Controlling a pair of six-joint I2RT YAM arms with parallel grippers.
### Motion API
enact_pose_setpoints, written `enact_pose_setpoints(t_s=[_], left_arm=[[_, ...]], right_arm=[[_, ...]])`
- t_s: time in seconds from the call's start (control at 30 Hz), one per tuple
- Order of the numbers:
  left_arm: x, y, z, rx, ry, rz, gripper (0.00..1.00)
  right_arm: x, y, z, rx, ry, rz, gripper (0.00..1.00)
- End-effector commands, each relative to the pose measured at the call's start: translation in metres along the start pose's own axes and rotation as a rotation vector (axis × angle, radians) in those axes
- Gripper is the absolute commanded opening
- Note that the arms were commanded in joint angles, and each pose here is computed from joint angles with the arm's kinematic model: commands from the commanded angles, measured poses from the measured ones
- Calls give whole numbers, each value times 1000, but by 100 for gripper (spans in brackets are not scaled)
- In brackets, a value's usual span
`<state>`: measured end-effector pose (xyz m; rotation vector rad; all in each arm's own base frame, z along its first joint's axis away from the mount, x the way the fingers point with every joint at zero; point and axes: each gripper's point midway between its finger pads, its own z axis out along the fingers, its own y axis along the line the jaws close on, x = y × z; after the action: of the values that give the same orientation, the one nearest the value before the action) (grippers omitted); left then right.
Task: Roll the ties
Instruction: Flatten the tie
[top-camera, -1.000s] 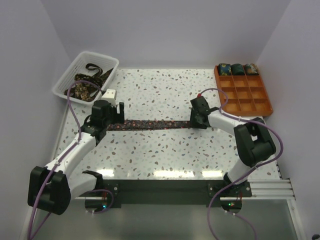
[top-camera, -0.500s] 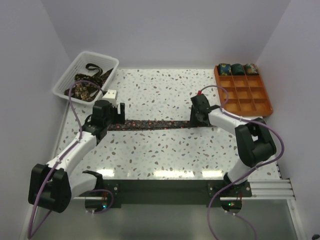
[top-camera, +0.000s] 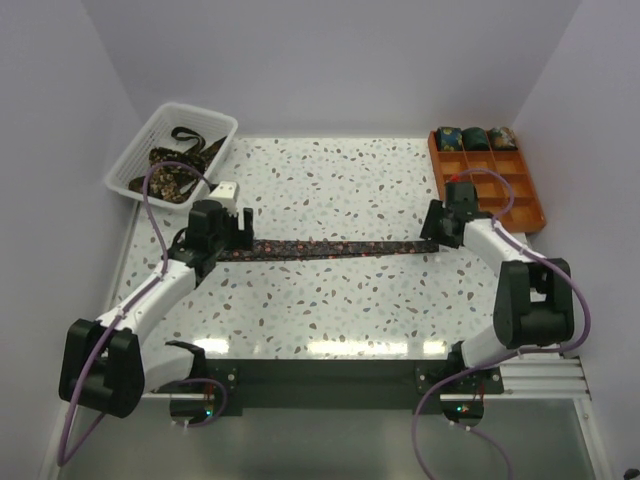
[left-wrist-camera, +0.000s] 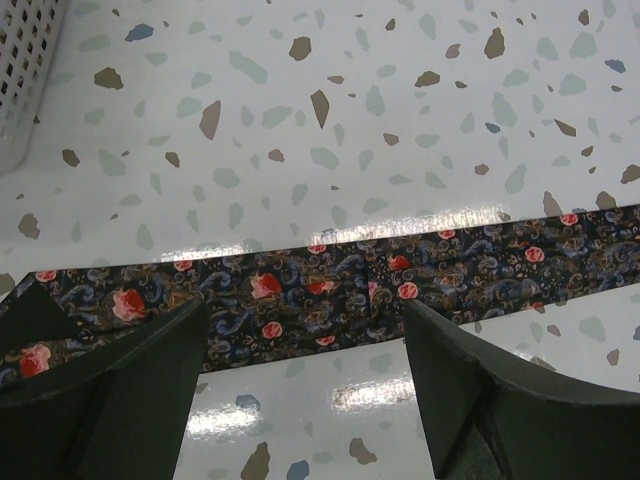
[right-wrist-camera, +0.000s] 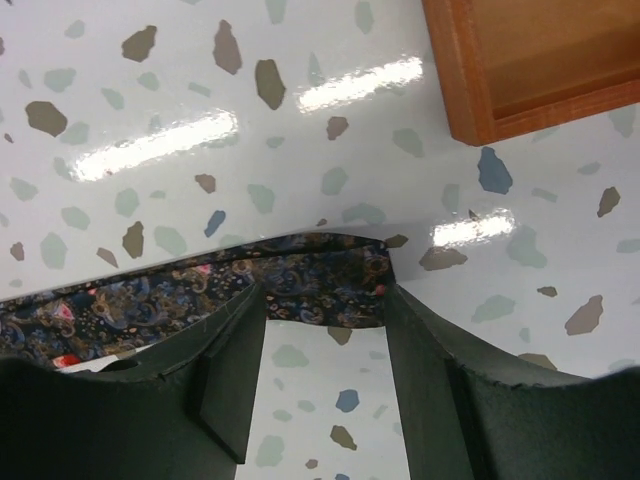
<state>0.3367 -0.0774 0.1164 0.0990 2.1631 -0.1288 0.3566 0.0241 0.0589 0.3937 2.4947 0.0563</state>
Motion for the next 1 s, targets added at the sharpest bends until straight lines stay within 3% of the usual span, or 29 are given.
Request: enact_pose_setpoints(t_s=[0.0, 0.33, 0.47, 0.73, 0.77, 0.97], left_arm=[[-25, -8, 0, 34, -62, -14, 84], [-23, -18, 1, 80, -53, -19, 83], [-22, -18, 1, 75, -46, -17, 83], [-18, -17, 4, 65, -31, -18, 83], [-15, -12, 5, 38, -22, -30, 83], [-1, 7, 5, -93, 20, -125, 78]], right_arm=[[-1, -2, 0, -93, 10, 18, 54], [12, -25, 16, -120, 66, 67, 45], [15, -37, 26, -93, 84, 91, 38], [21, -43, 37, -72, 118, 109, 34], [23, -42, 38, -75, 122, 111, 29], [23, -43, 35, -75, 124, 108, 27]])
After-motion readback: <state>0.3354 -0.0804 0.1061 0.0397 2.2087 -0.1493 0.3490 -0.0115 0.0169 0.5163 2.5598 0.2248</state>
